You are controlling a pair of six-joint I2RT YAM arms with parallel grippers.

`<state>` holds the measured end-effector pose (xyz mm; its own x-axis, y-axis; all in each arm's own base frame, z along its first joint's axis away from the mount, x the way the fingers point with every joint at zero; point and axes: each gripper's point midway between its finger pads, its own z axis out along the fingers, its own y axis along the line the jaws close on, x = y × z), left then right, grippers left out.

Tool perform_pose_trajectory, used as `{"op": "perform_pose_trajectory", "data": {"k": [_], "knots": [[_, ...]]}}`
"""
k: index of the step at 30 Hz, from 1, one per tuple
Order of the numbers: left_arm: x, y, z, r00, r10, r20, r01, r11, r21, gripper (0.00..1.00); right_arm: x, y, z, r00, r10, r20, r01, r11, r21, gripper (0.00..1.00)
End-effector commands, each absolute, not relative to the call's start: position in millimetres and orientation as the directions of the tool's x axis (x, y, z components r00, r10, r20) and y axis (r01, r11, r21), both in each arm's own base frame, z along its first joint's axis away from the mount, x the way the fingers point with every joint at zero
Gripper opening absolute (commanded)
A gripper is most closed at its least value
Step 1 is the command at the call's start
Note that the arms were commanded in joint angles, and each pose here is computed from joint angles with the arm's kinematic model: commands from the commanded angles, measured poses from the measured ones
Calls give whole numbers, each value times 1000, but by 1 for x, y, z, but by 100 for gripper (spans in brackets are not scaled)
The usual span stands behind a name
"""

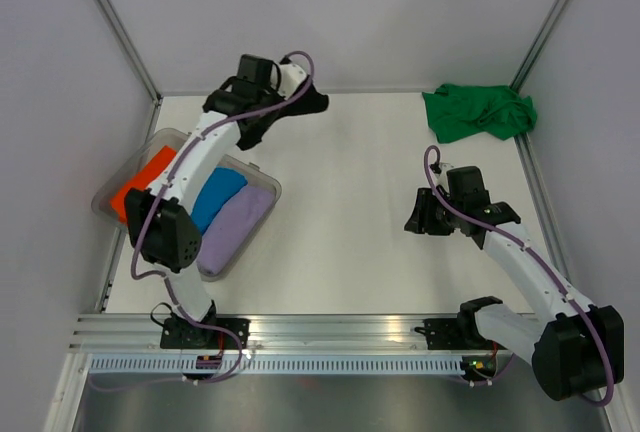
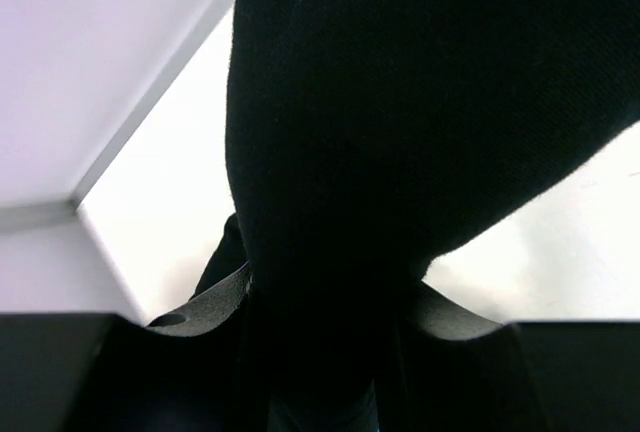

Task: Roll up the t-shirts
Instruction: Place the rolled tshirt into the container

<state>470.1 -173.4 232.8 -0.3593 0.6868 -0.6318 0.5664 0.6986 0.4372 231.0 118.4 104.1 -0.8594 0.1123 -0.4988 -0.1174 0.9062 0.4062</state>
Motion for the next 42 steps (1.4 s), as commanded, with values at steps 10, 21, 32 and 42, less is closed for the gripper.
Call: {"op": "perform_pose_trajectory", "data": {"k": [10,21,32,42], "knots": [[404,133,290,-657,529,-538,100,768,632,2,241,121,95,-854,107,-510,-132,902,411,49],[378,158,162,-794,443,-417,164,816,555,2,236,119,89,-862,93,-498,-134,907,400,49],[340,122,97,-816,423,-394,277,885,375,19,235,116,86,-858,94,-505,-129,912,388,49],[331,114,97,-855,324,-404,230,937,263,62,234,115,85,-863,72,-499,-141,916,376,50]]}}
